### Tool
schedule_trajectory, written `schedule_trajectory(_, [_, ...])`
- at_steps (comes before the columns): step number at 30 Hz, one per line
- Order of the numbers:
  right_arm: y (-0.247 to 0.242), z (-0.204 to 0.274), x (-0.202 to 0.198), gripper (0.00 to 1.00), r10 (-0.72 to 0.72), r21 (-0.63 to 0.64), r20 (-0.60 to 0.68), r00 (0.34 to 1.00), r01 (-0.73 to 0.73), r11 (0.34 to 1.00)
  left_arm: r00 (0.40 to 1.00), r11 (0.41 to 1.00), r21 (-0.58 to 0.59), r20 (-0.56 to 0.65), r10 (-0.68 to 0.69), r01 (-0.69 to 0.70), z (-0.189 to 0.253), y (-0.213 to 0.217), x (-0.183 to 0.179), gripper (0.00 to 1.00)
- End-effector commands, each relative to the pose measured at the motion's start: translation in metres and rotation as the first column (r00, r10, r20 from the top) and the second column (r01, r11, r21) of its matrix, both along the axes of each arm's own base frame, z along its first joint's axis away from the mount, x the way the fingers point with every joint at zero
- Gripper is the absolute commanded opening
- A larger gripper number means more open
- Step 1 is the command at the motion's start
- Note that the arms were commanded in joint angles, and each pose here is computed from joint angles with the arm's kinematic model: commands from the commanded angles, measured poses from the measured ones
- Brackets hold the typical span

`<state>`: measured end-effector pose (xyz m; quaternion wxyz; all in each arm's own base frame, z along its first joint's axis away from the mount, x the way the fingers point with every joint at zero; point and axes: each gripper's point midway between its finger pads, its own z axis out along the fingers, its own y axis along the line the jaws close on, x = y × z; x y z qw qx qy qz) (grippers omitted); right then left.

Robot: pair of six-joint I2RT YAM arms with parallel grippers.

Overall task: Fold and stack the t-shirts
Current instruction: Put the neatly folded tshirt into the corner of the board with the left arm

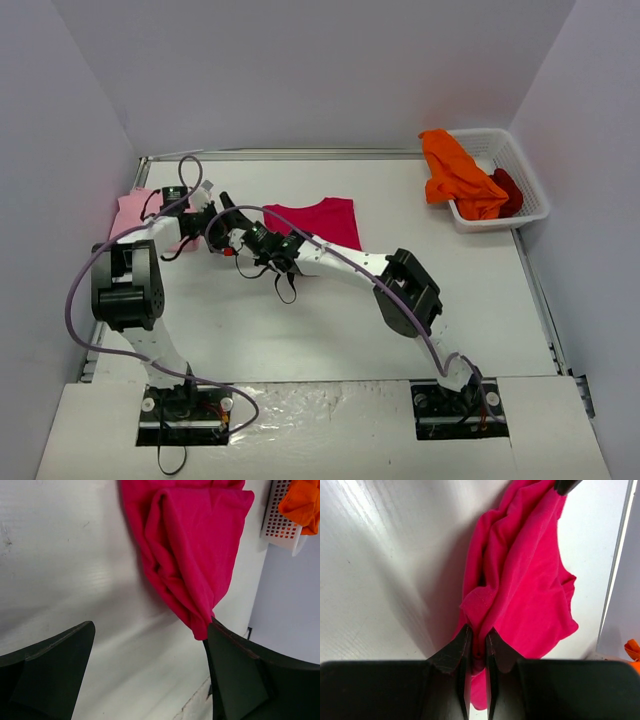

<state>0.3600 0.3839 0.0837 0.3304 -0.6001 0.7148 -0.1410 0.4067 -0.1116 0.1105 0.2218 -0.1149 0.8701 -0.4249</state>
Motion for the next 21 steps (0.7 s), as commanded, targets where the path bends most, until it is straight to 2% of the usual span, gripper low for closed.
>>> schedule_trajectory(1, [-0.003,-0.002,0.002,0.0,-0.021,-0.026,-0.012,1.0,0.021,0.999,1.0,0.995,-0.103,-0.007,0.003,-0.004,0.014,-0.016,0.005,0.94])
schedule_trajectory(8, [0.003,-0.008,0.004,0.0,-0.02,-0.036,-0.021,1.0,0.019,0.999,0.997,0.988,-0.15,-0.077,0.008,-0.019,0.001,-0.035,0.004,0.94])
schedule_trajectory(13, [0.008,-0.006,0.003,0.0,-0.013,-0.031,-0.02,1.0,0.012,0.999,0.998,0.989,-0.145,-0.062,-0.006,-0.003,-0.003,-0.052,0.006,0.94])
schedule_trajectory(21, [0.016,0.003,0.0,0.0,-0.005,-0.016,-0.01,1.0,0.005,1.0,0.994,0.991,-0.132,-0.103,-0.017,0.004,-0.019,-0.064,0.006,0.95])
